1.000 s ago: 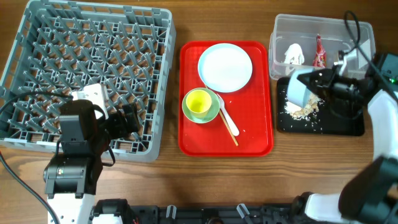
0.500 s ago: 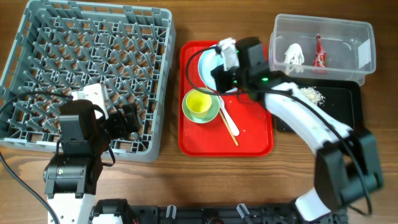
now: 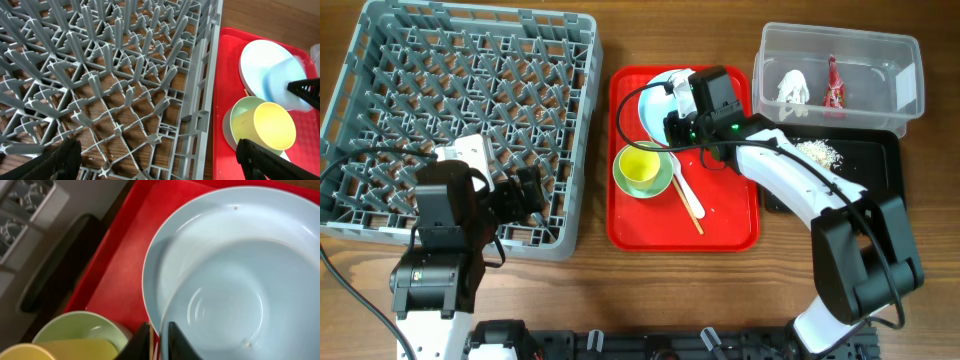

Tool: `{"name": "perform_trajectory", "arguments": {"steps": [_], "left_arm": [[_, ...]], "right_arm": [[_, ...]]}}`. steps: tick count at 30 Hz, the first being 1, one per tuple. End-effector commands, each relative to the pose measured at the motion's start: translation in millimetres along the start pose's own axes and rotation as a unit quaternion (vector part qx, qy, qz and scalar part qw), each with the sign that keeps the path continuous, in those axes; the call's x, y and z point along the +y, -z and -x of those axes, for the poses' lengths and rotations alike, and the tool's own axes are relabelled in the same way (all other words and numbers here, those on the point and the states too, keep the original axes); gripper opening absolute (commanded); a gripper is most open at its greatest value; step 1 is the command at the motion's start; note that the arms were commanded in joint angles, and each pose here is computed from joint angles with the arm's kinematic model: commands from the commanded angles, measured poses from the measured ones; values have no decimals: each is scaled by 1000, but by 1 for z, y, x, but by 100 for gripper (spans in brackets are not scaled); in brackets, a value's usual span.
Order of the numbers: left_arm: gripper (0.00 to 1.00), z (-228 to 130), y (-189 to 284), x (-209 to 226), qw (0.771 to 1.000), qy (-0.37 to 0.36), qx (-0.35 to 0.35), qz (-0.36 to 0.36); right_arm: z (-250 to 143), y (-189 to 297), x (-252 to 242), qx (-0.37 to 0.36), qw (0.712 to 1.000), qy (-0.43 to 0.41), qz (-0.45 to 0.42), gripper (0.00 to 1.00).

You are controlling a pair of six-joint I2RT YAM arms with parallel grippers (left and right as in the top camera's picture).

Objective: Sort waste into correct bins and load items into the dishwasher rack
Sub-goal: 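Grasp the yellow cup from the green bowl with the right gripper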

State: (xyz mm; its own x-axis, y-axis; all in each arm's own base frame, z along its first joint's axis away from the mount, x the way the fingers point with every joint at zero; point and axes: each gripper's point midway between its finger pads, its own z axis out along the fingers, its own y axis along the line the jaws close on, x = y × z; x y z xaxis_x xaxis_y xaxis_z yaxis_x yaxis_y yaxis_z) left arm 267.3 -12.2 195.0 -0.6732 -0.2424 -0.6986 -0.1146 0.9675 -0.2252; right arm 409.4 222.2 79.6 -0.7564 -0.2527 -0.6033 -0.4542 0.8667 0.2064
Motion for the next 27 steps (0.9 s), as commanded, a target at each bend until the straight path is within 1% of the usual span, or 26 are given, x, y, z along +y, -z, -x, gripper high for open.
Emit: {"name": "perform_trajectory", "arguments": {"steps": [1,2,4,5,6,7,9,10,11,13,15,17,19,21,22,23,24,25,27], "left_arm": [[100,7,4,-3,1000,-9,-10,-3],[100,7,4,-3,1000,-9,-11,-3],[100,7,4,-3,1000,-9,-11,-3],[100,7,4,-3,1000,-9,-11,-3],[100,7,4,-3,1000,-9,-11,-3],[100,7,4,-3,1000,-9,-11,-3],[100,7,4,-3,1000,-9,-11,-3],[100,7,4,-3,1000,-9,-10,-3],[100,7,4,-3,1000,-9,-11,-3],[100,7,4,-3,1000,-9,-10,-3],[100,7,4,-3,1000,-9,-11,-3],[100,7,4,-3,1000,-9,-11,-3],[100,7,4,-3,1000,-9,-11,-4],[99,7,4,-3,1000,-9,-11,-3],[100,7,4,-3,1000,-9,-10,-3],[100,7,4,-3,1000,-9,-10,-4],[100,7,4,-3,1000,-9,-11,-3],[100,7,4,-3,1000,-9,-10,-3],[100,7,4,-3,1000,-9,-11,-3]], "right_arm": [[-5,2,4,16,1000,-2,7,23],[-8,2,4,20,1000,-2,9,29],[-11,6,7,28,1000,-4,13,34],[-6,14,10,22,1000,-3,16,37],[-1,21,11,15,1000,-2,17,38],[10,37,16,-1,1000,-1,18,40],[28,69,26,-28,999,-8,27,40],[33,85,40,-38,998,-4,59,42],[31,89,46,-33,997,-16,74,43],[14,84,50,6,995,-59,82,45],[-11,69,60,59,992,-72,87,46],[-36,49,60,107,988,-95,60,46],[-51,34,62,135,984,-104,52,45],[-67,19,61,163,979,-111,46,37],[-71,14,57,171,976,-131,35,35],[-73,11,53,172,974,-144,22,27],[-72,11,53,169,974,-147,21,14],[-70,11,53,166,974,-153,21,6],[-63,16,54,157,975,-155,23,4]]}}
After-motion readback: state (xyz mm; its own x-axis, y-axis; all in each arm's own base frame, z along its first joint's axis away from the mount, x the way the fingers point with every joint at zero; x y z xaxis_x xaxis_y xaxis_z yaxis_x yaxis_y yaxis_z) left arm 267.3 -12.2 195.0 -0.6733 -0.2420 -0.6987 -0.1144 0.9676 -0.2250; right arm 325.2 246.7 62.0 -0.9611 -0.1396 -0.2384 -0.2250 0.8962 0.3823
